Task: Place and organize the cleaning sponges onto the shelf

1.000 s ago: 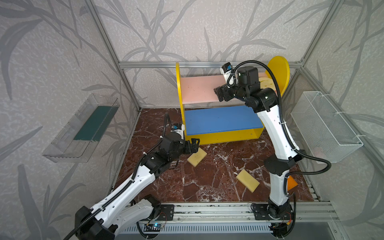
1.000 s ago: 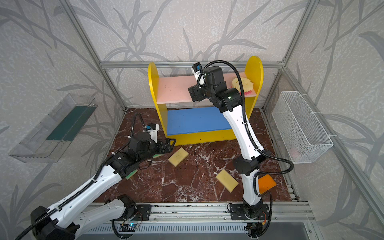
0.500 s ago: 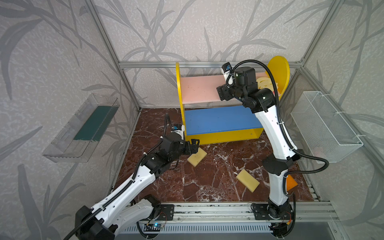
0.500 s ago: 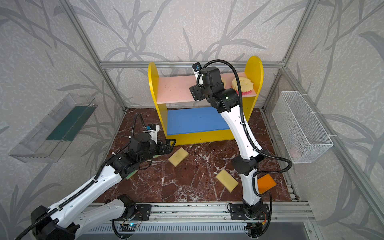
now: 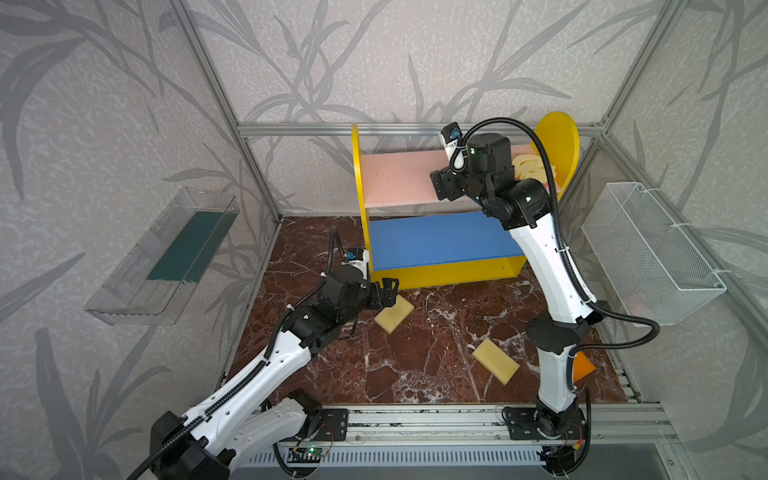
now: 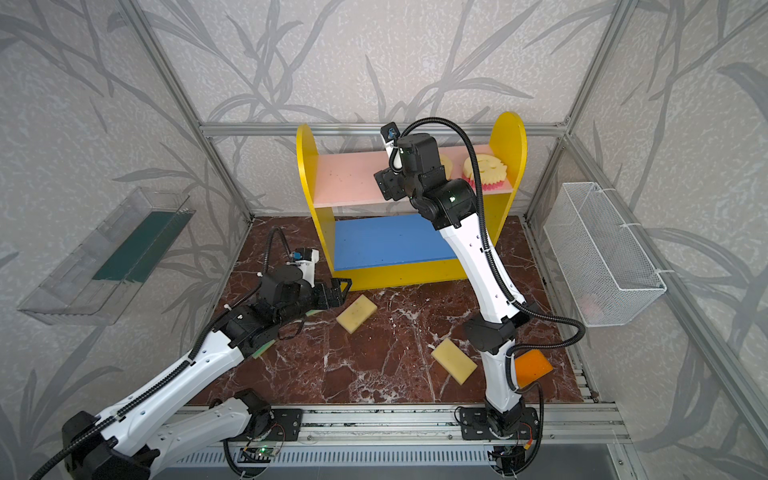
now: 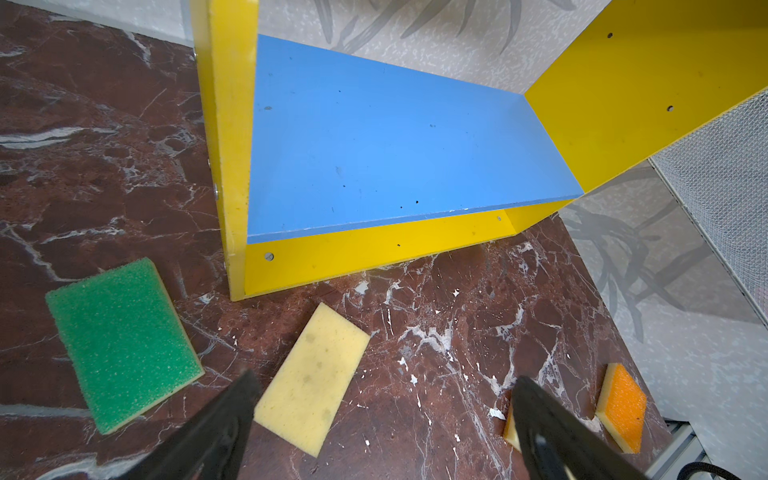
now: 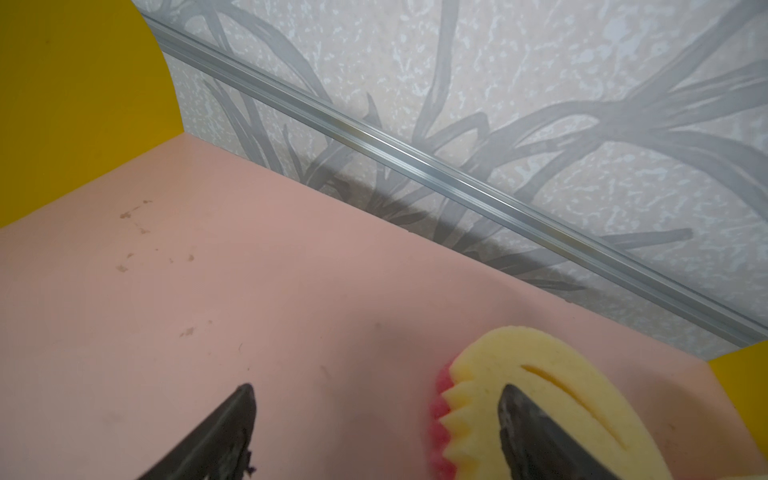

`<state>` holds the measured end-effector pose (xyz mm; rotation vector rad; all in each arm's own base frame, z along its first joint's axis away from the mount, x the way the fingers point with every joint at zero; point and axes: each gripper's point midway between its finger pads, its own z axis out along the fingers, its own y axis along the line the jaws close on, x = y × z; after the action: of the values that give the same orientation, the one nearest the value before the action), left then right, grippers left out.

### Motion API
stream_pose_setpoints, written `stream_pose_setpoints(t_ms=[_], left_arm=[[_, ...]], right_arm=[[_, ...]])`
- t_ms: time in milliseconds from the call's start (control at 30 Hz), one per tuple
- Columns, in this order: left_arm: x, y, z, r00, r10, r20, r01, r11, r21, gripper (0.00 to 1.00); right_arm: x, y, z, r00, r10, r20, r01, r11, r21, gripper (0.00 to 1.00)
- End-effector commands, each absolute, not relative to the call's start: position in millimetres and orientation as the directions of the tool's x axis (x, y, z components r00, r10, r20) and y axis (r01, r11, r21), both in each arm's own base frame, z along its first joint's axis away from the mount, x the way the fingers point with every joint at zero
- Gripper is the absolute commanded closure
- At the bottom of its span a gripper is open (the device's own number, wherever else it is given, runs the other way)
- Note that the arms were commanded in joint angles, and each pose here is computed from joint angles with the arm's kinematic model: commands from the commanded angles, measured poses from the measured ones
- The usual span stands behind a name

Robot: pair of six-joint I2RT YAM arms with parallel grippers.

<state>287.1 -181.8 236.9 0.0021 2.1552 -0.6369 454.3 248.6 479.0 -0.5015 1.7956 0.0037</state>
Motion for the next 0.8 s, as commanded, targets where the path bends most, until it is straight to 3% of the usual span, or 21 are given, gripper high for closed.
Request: stream_pose_setpoints(t_ms=[0, 467, 767], left_arm=[[291, -181, 242, -0.611, -0.231, -0.757, 0.218, 0.87, -0.442, 0.03], [292, -184, 236, -0.625, -0.227, -0.747, 0.22, 0.867, -0.447, 0.03], [290, -182, 237, -0.621, -0.231, -0.749, 0.216, 0.868, -0.447, 0.03]], right_arm=[[458, 240, 501, -0.137, -0.317, -0.938, -0.266, 0.924, -0.274, 0.1], [490, 231, 463, -0.227, -0.346, -0.91, -0.202, 0.931, -0.304, 0.11], [490, 212, 449, -0.297, -0.345, -0.89, -0.16, 0.937, -0.309, 0.23]])
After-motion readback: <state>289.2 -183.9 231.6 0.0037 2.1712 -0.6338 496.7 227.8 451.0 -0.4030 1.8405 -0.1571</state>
